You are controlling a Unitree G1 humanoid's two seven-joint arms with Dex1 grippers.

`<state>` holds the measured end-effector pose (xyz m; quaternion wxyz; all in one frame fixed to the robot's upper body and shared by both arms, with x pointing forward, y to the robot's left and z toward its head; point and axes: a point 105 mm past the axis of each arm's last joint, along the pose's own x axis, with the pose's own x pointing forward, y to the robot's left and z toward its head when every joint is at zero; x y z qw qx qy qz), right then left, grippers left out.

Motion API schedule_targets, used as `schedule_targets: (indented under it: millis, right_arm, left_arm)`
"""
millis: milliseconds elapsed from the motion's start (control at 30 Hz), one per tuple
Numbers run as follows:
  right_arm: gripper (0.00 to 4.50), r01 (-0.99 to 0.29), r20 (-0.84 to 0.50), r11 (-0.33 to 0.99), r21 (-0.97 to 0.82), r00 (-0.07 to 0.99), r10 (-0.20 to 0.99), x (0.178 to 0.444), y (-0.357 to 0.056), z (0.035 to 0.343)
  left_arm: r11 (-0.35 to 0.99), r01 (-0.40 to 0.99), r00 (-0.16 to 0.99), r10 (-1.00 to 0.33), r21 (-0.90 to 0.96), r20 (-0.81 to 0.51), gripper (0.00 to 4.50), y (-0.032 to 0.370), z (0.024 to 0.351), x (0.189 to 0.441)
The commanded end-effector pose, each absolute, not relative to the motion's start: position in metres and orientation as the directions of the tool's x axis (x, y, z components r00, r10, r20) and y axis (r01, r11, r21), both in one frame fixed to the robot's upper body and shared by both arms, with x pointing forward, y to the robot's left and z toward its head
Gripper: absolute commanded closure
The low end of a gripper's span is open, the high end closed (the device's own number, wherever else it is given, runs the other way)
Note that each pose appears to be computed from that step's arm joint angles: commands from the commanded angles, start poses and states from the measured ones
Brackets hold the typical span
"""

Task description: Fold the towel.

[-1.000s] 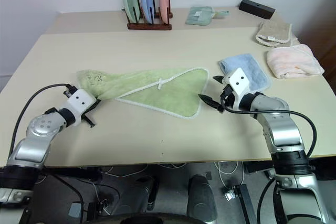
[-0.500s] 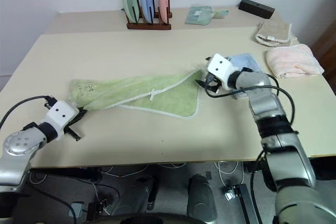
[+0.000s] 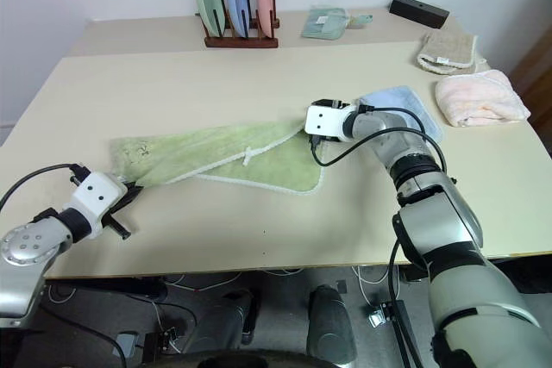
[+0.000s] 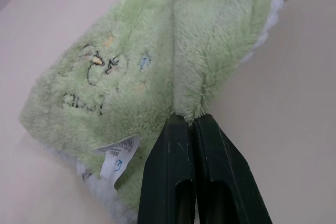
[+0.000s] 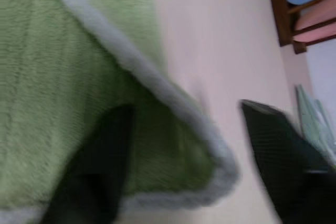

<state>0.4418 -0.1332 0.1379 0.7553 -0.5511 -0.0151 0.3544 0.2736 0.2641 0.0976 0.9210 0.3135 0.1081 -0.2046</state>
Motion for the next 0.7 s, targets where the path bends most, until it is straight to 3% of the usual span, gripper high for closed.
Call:
schedule_targets:
  millis: [33,100,133,300,533,633,700]
  right_arm:
    - [3.32,-0.456,-0.299,0.14,-0.879,0.755,0.584,0.445,-0.128,0.164]
    - [4.41,-0.44,-0.287,0.136,-0.888,0.76,0.583,0.445,-0.132,0.169]
    - [4.47,-0.429,-0.278,0.135,-0.893,0.764,0.583,0.445,-0.134,0.173]
    - [4.47,-0.336,-0.185,0.161,-0.928,0.791,0.582,0.448,-0.142,0.21]
    - [4.47,-0.011,0.103,0.233,-0.973,0.875,0.473,0.457,-0.161,0.319]
    - [4.47,0.075,0.192,0.251,-0.965,0.852,0.487,0.449,-0.159,0.356]
    - [4.47,0.067,0.2,0.259,-0.964,0.825,0.528,0.442,-0.155,0.366]
  left_arm:
    - [0.724,0.417,0.907,-0.296,0.55,-0.299,4.5,0.269,0.107,0.27]
    - [0.721,0.421,0.905,-0.296,0.55,-0.306,4.5,0.27,0.106,0.269]
    - [0.722,0.421,0.905,-0.294,0.549,-0.307,4.5,0.27,0.107,0.269]
    - [0.809,0.337,0.941,-0.291,0.481,-0.171,4.5,0.273,0.137,0.286]
    - [0.858,0.06,0.972,-0.168,0.51,0.167,4.5,0.299,0.248,0.354]
    - [0.87,-0.003,0.944,-0.16,0.494,0.288,4.5,0.302,0.294,0.368]
    - [0.862,0.016,0.933,-0.195,0.507,0.303,4.5,0.298,0.307,0.369]
